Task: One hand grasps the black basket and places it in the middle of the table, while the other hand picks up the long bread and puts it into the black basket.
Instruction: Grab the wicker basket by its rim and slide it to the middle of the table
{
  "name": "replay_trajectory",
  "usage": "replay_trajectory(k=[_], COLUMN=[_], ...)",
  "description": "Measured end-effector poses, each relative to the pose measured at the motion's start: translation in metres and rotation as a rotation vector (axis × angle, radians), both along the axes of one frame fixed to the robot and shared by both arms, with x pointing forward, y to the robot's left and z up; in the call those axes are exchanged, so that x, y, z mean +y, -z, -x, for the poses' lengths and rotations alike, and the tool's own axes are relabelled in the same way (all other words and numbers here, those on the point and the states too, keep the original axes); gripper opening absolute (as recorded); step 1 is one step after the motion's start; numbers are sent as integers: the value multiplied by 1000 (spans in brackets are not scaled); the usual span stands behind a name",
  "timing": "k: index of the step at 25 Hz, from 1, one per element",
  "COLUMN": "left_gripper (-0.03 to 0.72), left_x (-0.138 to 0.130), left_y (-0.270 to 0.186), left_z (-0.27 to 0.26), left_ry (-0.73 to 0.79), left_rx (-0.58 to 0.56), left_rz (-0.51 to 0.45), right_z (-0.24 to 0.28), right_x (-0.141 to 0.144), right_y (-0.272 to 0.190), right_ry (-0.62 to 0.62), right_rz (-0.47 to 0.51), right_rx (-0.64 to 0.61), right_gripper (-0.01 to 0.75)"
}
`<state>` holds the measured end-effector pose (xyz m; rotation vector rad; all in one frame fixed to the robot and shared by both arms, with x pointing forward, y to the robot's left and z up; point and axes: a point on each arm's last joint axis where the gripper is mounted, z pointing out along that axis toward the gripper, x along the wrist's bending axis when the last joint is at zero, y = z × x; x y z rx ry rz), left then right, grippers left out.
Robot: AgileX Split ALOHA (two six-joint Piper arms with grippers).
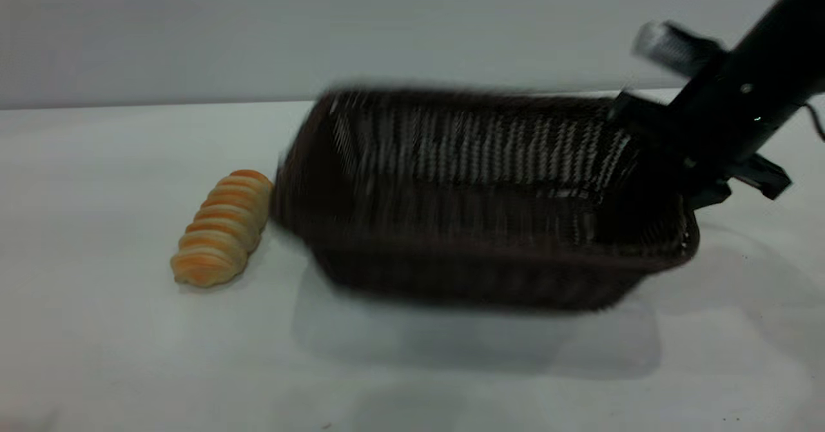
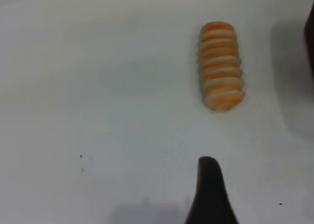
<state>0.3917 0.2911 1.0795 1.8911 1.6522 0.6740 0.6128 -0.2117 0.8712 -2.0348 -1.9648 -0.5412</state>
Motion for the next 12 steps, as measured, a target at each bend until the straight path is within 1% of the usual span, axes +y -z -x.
replay_trajectory(k=[2,3,7,12], left_gripper=[568,568,568,568], left_x=[0,0,0,-1], left_y=[0,0,3,13], left_z=[0,0,-4,-16], left_ry=[0,0,0,-2], left_rx=[0,1,15,78], left_rz=[0,0,-1,4], right_z=[-12,-20,-42,-46], right_x=[7,10,15,16], right_y=[6,7,14,20], right_ry=[-81,-95,-74,-70], right_rz=[51,60,48,47], right_rx=[-11,-25,-48,-46], right_gripper=[91,91,91,91])
